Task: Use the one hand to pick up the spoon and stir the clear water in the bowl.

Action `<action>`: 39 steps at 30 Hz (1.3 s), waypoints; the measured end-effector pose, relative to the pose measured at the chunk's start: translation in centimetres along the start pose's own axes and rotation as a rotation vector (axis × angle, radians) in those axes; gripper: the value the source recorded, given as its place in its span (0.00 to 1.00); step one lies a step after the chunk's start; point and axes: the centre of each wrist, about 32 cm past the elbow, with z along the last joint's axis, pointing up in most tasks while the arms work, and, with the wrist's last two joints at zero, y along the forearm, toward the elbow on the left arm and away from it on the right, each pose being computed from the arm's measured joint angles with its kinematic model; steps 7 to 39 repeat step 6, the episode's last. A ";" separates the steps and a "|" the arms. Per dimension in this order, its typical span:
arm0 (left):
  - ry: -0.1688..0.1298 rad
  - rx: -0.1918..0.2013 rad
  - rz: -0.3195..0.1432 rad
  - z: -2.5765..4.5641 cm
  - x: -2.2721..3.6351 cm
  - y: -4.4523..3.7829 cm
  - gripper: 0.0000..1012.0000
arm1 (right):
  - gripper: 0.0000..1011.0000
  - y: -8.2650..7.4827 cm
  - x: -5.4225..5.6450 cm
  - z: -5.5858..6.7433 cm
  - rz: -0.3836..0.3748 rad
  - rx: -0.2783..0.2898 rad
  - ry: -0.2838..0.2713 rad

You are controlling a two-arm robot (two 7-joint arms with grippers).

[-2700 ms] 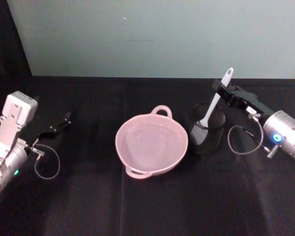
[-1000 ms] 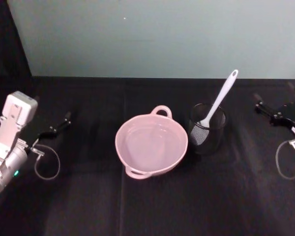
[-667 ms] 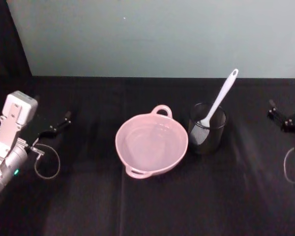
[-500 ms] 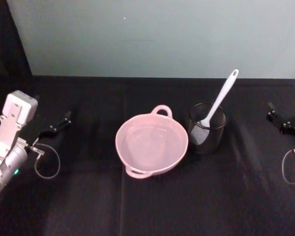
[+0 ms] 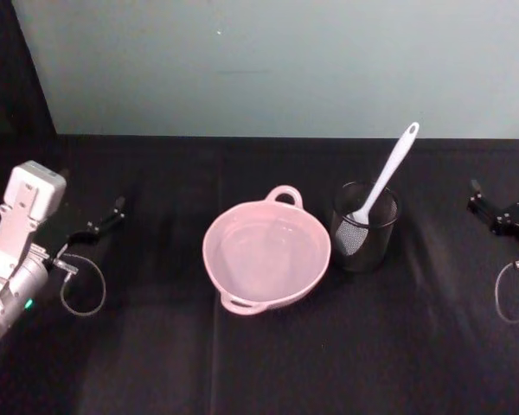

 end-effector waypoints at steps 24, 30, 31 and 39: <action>0.000 0.000 0.000 0.00 0.00 0.00 1.00 | 0.99 0.0 0.0 0.0 0.001 -0.001 0.000; 0.000 0.000 0.000 0.00 0.00 0.00 1.00 | 0.99 0.0 0.0 0.0 0.001 -0.001 0.000; 0.000 0.000 0.000 0.00 0.00 0.00 1.00 | 0.99 0.0 0.0 0.0 0.001 -0.001 0.000; 0.000 0.000 0.000 0.00 0.00 0.00 1.00 | 0.99 0.0 0.0 0.0 0.001 -0.001 0.000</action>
